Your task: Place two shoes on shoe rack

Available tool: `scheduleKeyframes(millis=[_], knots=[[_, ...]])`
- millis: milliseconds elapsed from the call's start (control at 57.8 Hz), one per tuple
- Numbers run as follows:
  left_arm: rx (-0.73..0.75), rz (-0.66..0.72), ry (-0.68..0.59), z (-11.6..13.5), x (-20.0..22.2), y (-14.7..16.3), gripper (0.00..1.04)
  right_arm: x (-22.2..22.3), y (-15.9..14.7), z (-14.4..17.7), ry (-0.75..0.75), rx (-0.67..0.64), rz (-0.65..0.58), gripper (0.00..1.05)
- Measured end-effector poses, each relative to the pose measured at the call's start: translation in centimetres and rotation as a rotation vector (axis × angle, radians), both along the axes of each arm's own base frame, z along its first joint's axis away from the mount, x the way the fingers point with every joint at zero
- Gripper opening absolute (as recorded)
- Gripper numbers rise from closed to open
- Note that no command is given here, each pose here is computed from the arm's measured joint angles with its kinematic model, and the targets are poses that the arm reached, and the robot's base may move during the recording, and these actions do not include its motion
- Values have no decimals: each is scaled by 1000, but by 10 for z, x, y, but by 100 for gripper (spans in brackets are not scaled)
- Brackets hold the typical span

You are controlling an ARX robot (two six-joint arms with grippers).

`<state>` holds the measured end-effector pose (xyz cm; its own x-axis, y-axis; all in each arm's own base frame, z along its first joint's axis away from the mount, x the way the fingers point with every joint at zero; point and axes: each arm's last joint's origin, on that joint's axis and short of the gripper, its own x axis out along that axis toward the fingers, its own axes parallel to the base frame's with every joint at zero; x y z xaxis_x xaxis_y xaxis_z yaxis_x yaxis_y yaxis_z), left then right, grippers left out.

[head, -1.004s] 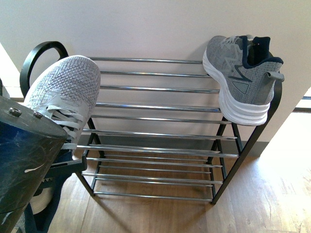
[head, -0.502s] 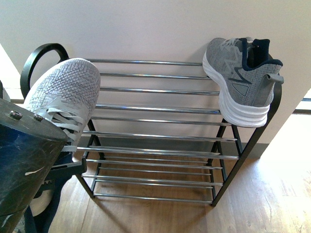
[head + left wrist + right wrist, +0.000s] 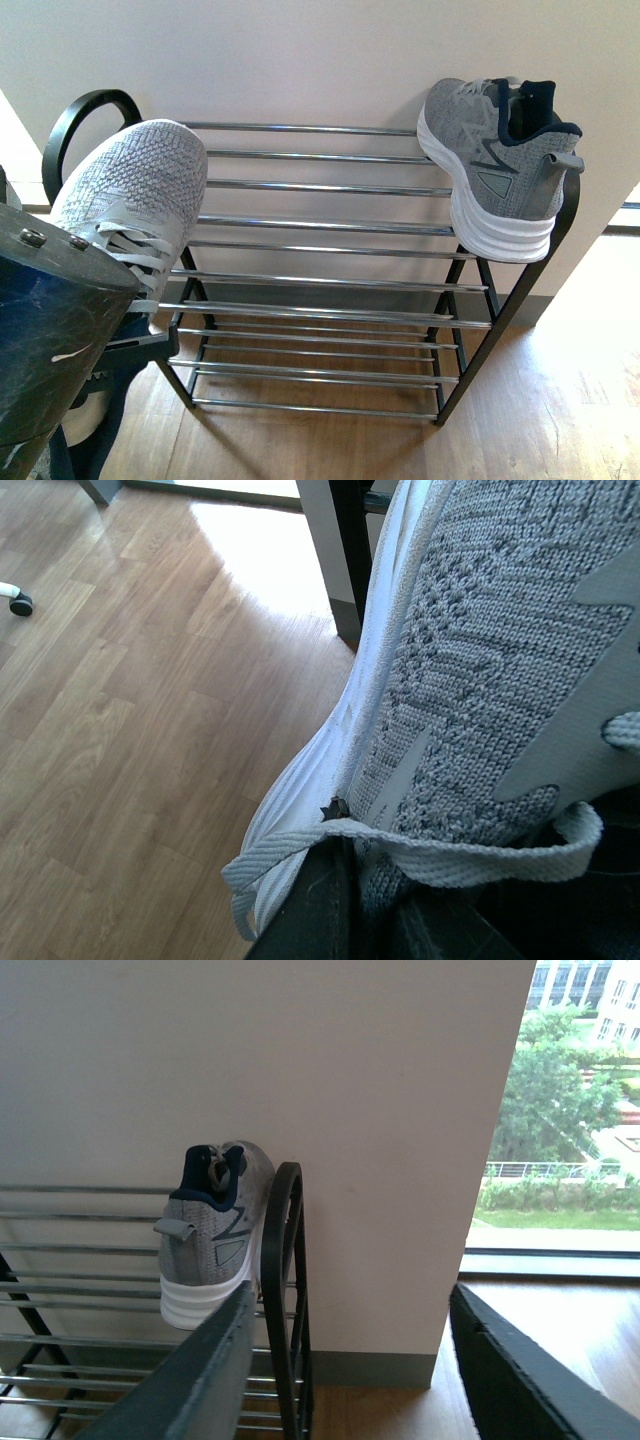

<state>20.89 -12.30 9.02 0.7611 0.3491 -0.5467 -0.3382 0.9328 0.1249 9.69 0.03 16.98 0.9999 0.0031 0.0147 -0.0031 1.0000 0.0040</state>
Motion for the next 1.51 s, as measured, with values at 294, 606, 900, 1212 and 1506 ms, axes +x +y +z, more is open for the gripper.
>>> scheduleKeyframes(millis=[294,606,900,1212,1506], knots=[[-3,-8,1,0,-1,-1,2,0,0,0,1,0,-5,95],[-576,171,-392,53,130,-65,2,0,0,0,0,0,-3,96],[-663,30,-86,80,205,-146,2,0,0,0,0,0,-3,96],[-463,-299,-34,138,154,-168,2,0,0,0,0,0,-3,96],[-349,-287,74,105,135,-140,2,0,0,0,0,0,-3,96]])
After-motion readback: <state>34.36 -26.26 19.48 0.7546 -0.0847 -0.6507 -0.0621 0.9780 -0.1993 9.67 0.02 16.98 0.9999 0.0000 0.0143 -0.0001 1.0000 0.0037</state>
